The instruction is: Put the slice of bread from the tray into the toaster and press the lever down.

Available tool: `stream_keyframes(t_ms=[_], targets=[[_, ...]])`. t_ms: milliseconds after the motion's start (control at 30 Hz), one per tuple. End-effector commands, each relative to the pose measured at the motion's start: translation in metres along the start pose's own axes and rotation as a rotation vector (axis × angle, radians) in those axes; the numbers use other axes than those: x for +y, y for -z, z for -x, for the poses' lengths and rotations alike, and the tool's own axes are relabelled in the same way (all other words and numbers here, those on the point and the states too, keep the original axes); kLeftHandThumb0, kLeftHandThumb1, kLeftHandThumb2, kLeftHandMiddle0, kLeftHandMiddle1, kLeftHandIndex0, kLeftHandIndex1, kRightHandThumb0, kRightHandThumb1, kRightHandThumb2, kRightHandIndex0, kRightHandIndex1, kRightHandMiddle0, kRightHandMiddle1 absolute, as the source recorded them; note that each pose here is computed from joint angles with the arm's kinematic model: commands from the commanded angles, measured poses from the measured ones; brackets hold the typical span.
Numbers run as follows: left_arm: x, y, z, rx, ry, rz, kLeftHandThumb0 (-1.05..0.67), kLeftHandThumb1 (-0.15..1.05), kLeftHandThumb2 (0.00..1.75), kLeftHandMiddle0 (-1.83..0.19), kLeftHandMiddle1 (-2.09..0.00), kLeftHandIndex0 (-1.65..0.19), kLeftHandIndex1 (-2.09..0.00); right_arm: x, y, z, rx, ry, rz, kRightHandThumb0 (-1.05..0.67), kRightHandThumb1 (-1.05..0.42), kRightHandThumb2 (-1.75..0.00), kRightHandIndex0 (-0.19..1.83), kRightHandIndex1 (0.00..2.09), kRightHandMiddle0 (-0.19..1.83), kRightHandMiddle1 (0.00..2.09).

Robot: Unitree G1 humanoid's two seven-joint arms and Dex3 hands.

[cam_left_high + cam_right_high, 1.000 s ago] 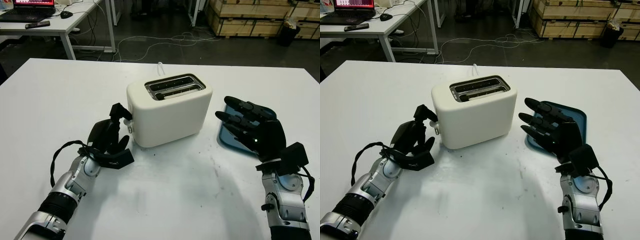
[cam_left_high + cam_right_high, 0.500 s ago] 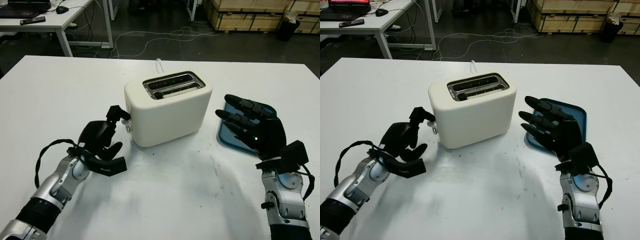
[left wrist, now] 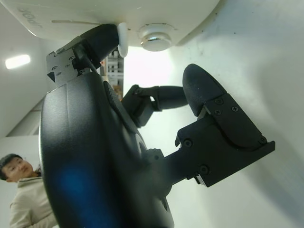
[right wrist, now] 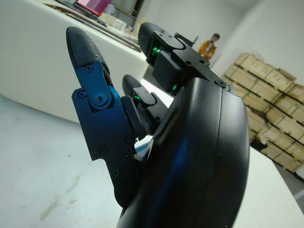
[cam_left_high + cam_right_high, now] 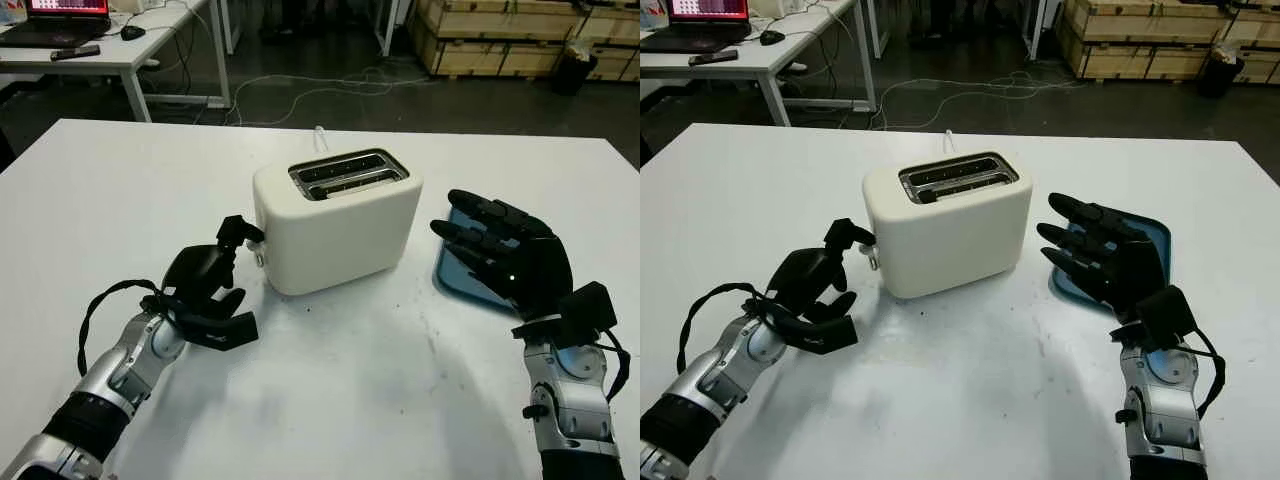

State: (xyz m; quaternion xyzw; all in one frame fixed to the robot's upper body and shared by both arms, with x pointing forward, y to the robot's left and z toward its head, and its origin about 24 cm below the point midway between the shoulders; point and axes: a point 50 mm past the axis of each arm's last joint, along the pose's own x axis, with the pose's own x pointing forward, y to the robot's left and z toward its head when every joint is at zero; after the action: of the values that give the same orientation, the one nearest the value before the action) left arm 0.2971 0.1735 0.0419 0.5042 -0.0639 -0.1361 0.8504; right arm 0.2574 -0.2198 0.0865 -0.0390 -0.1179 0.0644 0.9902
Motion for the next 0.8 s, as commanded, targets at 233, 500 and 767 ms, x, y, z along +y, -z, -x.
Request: stream_keyframes(t_ms=[233, 500, 767], targets=[[-0.064, 0.019, 0.029, 0.129, 0.417, -0.193, -0.26, 0.00, 1.74, -0.97, -1.36, -1.12, -1.01, -0.003, -0.003, -0.004, 0.005, -0.012, 0.028, -0.64, -0.79, 0.00, 0.89, 0.07, 0.79, 0.00], [-0.039, 0.002, 0.016, -0.013, 0.361, -0.252, -0.49, 0.03, 1.75, -1.38, -1.20, -1.33, -1.01, -0.003, -0.003, -0.004, 0.005, -0.017, 0.021, -0.64, -0.79, 0.00, 0.88, 0.07, 0.79, 0.00], [-0.034, -0.010, 0.018, -0.037, 0.346, -0.243, -0.60, -0.02, 1.75, -1.50, -1.14, -1.48, -0.91, -0.004, -0.005, 0.000, 0.000, -0.017, 0.023, -0.64, -0.79, 0.00, 0.88, 0.08, 0.79, 0.00]])
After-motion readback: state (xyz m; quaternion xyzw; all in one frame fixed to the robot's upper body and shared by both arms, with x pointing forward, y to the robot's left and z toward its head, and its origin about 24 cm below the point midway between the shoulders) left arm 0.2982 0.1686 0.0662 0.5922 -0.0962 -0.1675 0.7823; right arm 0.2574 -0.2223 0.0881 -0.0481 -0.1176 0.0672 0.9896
